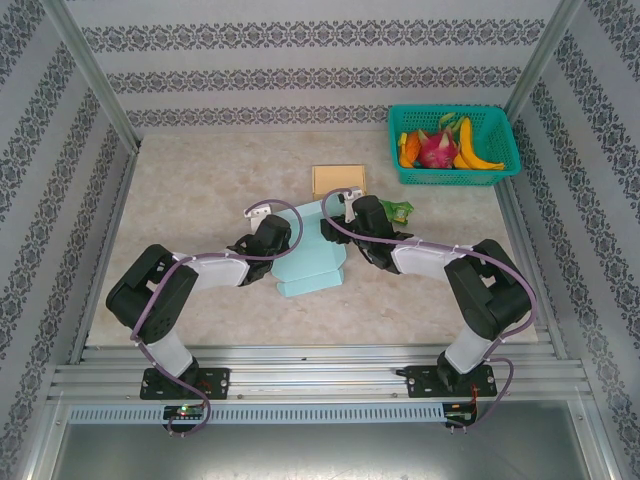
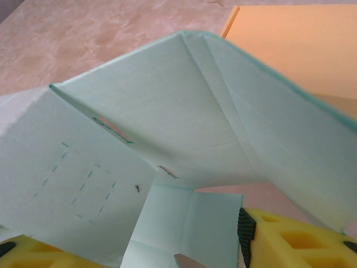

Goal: Fold the paper box

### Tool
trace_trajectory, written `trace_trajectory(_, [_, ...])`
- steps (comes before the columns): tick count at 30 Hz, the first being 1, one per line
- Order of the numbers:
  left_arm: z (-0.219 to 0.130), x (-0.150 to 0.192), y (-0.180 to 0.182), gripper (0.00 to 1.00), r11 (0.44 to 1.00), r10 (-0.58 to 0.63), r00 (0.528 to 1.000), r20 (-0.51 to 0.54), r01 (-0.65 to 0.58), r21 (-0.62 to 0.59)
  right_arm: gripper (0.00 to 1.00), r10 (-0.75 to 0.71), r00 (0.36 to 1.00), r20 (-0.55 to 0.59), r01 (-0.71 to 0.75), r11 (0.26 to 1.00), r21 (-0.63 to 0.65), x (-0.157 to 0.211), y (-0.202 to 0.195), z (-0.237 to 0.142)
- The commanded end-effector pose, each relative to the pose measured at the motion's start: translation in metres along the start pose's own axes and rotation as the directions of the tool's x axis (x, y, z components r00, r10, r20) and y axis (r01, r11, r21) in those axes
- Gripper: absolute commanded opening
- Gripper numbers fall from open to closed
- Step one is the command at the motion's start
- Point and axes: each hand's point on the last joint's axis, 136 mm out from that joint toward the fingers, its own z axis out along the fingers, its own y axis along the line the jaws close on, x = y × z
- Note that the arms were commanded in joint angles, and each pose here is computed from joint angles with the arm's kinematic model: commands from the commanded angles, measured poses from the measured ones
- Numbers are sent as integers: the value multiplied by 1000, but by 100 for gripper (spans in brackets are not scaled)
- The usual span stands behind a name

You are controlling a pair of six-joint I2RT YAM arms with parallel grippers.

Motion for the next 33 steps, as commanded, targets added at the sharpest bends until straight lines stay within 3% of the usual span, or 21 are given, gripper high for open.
trace_trajectory(1, [5, -4, -1, 0, 1000, 1, 1000, -1, -1, -12, 59, -15, 1000, 15, 14, 998, 63, 2, -15, -2])
trace_trajectory(7, [8, -1, -3, 0, 1000, -8, 1000, -10, 7, -5, 61, -4, 1000, -5, 5, 995, 104, 7, -23, -3])
trace_trajectory(21, [10, 2, -5, 0, 1000, -15, 1000, -20, 15, 9, 59, 42, 999, -13, -43, 982, -186, -2, 41, 7])
trace_trajectory(33, [9, 1, -8, 0, 999, -21, 1000, -22, 21, 28, 59, 60, 994, -96, -78, 976, -202, 27, 58, 36])
